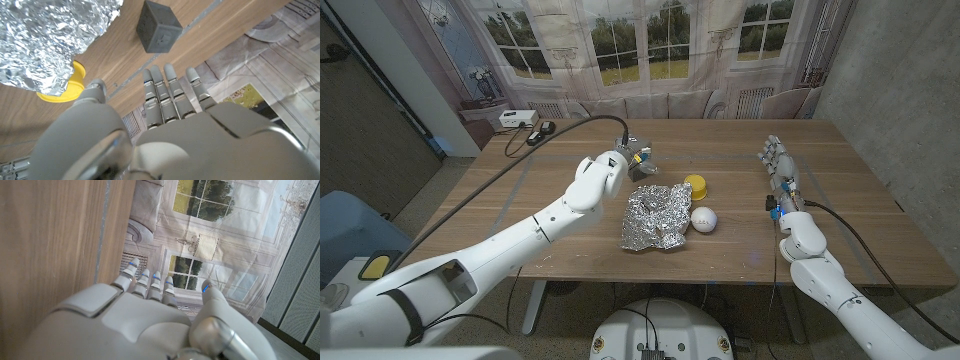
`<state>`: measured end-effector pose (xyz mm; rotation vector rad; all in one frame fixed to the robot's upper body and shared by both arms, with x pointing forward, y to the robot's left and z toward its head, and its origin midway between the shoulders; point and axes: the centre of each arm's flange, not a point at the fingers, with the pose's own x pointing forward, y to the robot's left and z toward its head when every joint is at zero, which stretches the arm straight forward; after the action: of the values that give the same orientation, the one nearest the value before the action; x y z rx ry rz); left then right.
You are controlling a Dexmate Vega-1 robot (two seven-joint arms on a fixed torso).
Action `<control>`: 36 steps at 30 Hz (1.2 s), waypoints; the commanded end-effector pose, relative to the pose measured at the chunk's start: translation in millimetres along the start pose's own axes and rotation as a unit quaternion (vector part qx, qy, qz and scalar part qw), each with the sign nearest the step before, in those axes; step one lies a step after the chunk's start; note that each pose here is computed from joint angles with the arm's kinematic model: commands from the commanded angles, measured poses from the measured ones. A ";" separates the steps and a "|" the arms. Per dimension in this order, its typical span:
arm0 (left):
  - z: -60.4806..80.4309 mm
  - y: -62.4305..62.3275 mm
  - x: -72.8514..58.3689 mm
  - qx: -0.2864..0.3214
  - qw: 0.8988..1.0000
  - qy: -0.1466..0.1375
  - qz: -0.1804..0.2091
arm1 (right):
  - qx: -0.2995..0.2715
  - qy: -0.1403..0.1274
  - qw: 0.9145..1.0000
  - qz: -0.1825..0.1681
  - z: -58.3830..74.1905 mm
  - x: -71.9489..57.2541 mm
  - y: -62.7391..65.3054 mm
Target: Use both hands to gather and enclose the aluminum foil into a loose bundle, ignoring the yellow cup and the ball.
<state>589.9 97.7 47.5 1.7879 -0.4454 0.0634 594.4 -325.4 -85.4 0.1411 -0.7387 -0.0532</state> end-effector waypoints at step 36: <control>31.5 -17.6 68.9 -0.044 0.964 -0.117 -0.233 | 0.000 -0.003 1.000 -0.022 -4.7 0.6 -8.6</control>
<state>646.0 65.6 47.9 1.7560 -0.2402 -0.3880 596.9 -332.9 -88.1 0.1498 -0.7396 -0.0867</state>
